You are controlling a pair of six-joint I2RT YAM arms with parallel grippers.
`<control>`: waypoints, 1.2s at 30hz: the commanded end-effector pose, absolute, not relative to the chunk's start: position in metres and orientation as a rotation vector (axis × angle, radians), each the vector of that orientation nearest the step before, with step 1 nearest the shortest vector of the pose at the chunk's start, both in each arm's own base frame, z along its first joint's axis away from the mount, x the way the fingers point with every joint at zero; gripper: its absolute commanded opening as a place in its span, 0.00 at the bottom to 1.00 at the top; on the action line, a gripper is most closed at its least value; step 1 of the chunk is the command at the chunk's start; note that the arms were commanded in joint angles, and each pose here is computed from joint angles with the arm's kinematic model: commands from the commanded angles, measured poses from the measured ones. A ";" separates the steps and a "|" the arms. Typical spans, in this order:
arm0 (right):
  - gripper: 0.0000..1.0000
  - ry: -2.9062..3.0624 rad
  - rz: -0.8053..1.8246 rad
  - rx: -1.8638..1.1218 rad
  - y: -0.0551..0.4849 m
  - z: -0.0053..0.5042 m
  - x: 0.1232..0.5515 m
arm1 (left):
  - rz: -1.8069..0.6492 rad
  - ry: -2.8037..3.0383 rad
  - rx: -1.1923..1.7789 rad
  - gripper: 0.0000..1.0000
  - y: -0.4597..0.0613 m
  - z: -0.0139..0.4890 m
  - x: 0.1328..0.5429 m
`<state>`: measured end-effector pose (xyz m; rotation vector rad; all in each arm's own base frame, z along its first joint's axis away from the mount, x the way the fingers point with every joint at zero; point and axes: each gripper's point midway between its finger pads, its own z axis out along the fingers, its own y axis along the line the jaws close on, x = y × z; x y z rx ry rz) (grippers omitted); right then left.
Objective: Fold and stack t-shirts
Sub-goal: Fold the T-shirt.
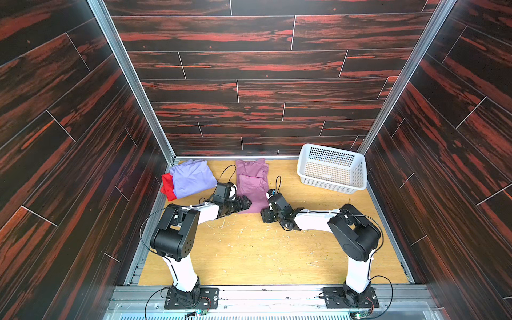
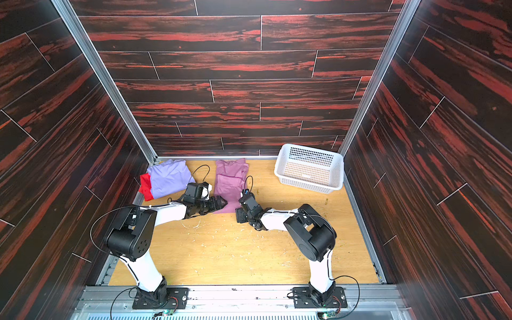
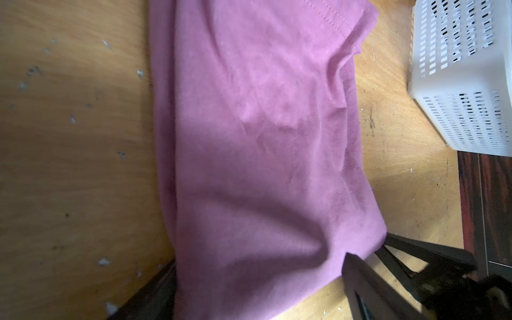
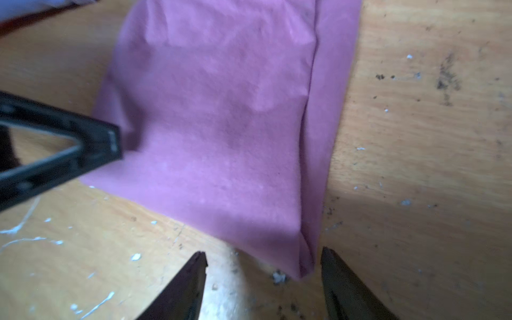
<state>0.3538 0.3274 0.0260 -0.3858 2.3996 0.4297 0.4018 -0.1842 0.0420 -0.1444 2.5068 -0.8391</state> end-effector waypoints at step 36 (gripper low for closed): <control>0.12 2.372 0.519 -0.473 0.329 0.028 0.369 | -0.919 2.763 -0.104 0.00 -0.201 -0.005 0.342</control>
